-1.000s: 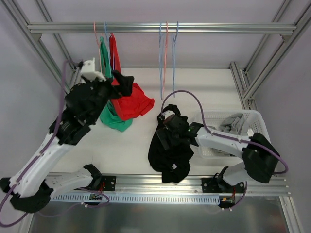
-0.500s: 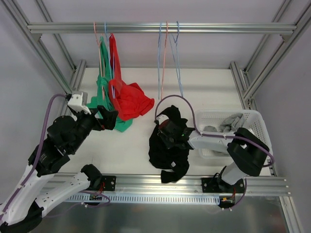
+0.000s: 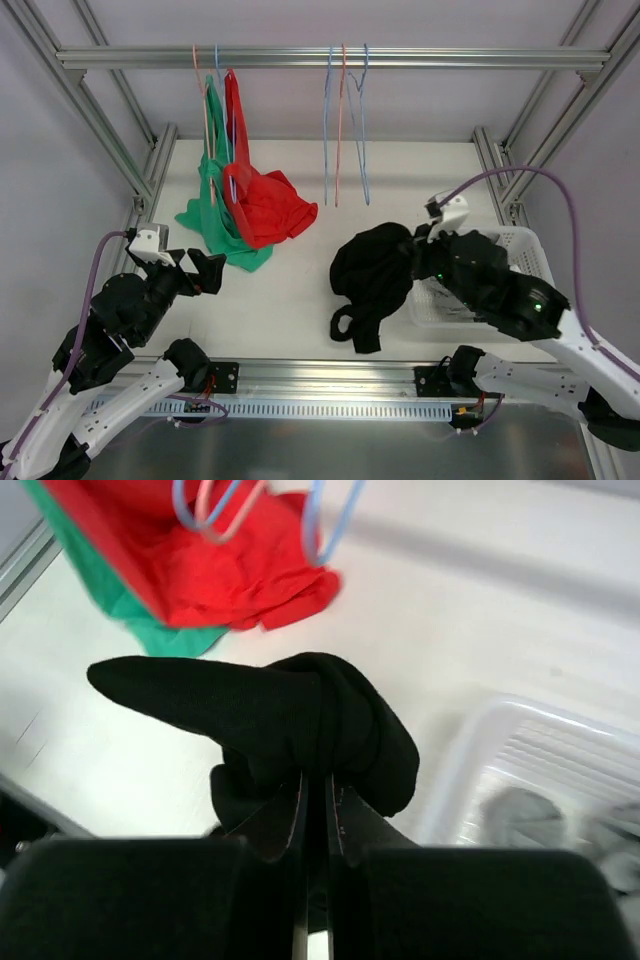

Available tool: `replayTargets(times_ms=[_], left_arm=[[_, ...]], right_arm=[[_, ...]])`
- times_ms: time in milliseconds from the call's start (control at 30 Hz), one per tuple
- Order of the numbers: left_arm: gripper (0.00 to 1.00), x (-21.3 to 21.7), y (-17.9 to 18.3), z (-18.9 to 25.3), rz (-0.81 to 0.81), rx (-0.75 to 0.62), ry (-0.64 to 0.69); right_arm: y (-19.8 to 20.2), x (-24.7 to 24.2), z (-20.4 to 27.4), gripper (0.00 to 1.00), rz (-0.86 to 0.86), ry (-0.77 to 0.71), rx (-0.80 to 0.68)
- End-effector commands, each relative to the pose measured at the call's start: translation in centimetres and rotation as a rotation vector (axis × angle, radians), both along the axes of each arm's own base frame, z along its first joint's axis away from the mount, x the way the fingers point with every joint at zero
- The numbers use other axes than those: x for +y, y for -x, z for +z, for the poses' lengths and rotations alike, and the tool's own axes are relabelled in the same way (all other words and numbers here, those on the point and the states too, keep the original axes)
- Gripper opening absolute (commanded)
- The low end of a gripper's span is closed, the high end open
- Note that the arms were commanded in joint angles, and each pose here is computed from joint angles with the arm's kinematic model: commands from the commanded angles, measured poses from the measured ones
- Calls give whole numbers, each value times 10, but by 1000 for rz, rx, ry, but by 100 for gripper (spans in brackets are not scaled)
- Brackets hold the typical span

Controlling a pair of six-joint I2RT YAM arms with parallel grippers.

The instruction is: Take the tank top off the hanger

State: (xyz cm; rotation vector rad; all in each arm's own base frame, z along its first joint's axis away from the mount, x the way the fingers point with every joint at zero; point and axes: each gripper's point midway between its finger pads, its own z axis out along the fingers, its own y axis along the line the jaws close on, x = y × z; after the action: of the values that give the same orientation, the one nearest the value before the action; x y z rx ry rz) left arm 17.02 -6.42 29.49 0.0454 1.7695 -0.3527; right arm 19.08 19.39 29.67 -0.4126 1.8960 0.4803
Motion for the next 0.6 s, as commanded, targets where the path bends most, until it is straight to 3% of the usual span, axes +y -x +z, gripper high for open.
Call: replayTargets(times_ms=[0,300,567], left_arm=[[99,8,-4,-1,48,-9,-18],[99,10,-4,-2,61,-11,-16],[99,7,-2,-1,43,-9,2]], right_arm=[[3,-73,29,0,-221,73,-45],[10,-154,142,0,-413,77,-263],[-14,-173,186,0,-606,259,-345]])
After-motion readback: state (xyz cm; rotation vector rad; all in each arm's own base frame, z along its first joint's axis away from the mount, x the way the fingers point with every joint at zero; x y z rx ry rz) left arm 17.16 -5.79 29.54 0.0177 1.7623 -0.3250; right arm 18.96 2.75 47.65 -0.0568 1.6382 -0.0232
